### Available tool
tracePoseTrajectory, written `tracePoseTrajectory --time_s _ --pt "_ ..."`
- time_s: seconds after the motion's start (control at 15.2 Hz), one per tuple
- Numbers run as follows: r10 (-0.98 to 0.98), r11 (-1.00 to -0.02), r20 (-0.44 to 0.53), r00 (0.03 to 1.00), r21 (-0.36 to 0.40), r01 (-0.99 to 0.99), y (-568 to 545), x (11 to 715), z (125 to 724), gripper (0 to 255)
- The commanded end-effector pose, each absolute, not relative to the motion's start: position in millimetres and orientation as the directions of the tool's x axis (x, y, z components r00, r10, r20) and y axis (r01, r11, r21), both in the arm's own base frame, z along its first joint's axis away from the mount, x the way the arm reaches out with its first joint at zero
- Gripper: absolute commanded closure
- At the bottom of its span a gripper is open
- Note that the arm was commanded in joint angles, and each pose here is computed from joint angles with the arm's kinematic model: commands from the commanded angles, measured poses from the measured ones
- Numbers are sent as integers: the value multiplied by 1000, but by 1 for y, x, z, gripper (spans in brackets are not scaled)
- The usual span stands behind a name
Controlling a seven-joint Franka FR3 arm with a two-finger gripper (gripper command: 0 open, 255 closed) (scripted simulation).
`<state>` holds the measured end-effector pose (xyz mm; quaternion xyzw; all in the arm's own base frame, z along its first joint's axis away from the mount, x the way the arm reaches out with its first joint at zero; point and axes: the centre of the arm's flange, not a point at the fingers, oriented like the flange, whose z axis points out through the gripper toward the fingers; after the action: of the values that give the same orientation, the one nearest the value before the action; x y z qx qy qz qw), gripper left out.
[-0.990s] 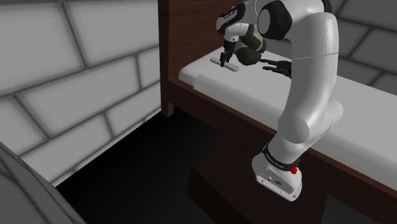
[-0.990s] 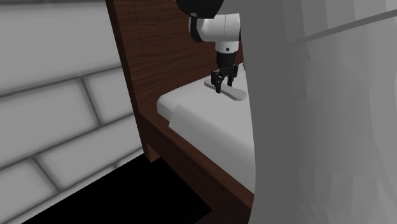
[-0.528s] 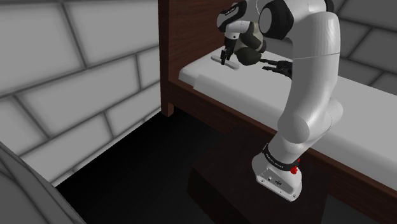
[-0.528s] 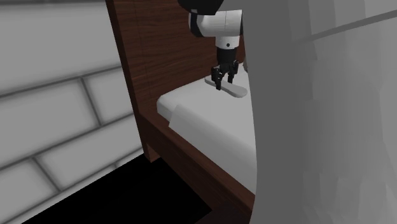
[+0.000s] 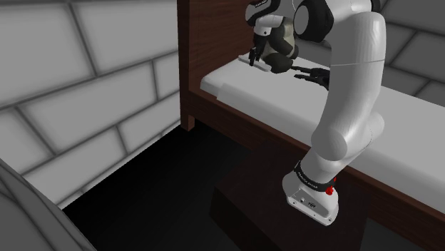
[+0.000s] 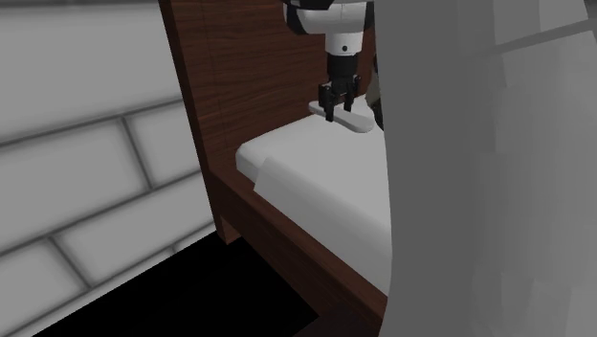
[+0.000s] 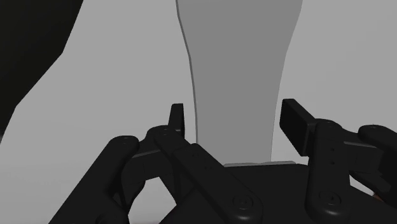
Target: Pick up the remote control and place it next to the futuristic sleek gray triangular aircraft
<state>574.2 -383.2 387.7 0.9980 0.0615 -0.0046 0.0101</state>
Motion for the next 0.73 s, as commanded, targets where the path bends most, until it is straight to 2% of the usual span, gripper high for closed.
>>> tracePoseTrajectory --time_s 0.0,0.66 --pt "123 -992 -11 992 20 123 -383 574 399 255" --pt "123 -992 -11 992 20 123 -383 574 452 255"
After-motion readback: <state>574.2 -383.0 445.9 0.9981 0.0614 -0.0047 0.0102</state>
